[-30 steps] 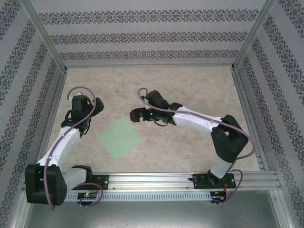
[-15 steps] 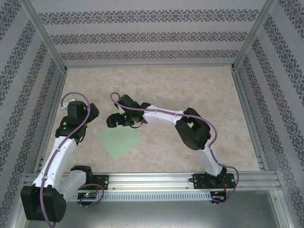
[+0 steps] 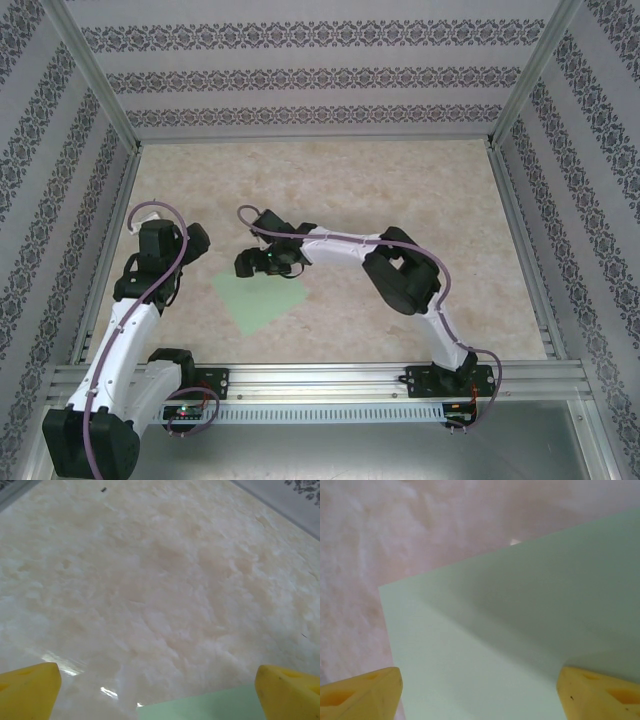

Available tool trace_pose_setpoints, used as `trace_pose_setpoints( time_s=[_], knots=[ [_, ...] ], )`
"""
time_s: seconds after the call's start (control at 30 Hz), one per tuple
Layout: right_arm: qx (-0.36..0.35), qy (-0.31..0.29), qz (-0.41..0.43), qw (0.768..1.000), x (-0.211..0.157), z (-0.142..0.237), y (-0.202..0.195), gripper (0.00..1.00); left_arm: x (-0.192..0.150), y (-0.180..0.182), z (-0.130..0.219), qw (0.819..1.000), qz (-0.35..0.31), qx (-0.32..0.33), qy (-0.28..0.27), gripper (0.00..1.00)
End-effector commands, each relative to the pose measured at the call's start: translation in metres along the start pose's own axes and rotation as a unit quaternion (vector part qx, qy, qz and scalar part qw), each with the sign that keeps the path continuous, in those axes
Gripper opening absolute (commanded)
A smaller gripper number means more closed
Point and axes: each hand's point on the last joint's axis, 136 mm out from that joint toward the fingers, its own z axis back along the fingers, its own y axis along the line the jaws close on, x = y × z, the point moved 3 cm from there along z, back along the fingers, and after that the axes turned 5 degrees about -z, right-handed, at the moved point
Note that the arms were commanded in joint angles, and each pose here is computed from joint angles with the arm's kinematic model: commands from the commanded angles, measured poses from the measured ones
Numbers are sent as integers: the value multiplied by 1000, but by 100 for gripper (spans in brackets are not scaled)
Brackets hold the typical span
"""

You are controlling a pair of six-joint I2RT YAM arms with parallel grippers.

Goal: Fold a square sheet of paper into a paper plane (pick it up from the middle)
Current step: Move the square sheet of paper to the center of the table.

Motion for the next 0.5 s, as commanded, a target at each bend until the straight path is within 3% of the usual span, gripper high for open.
trace_pose_setpoints(
  time_s=[0.0, 0.23, 0.47],
  knots=[
    [-71, -35, -50, 996, 10, 20, -58, 83, -1, -15, -5, 998, 6, -54, 12, 100],
    [-138, -69, -120, 981, 10, 64, -139, 83, -11, -57, -16, 986, -1, -155, 60, 100],
    [-169, -127, -183, 960, 3, 112, -190, 84, -24, -111, -24, 973, -69, -198, 95, 100]
  ],
)
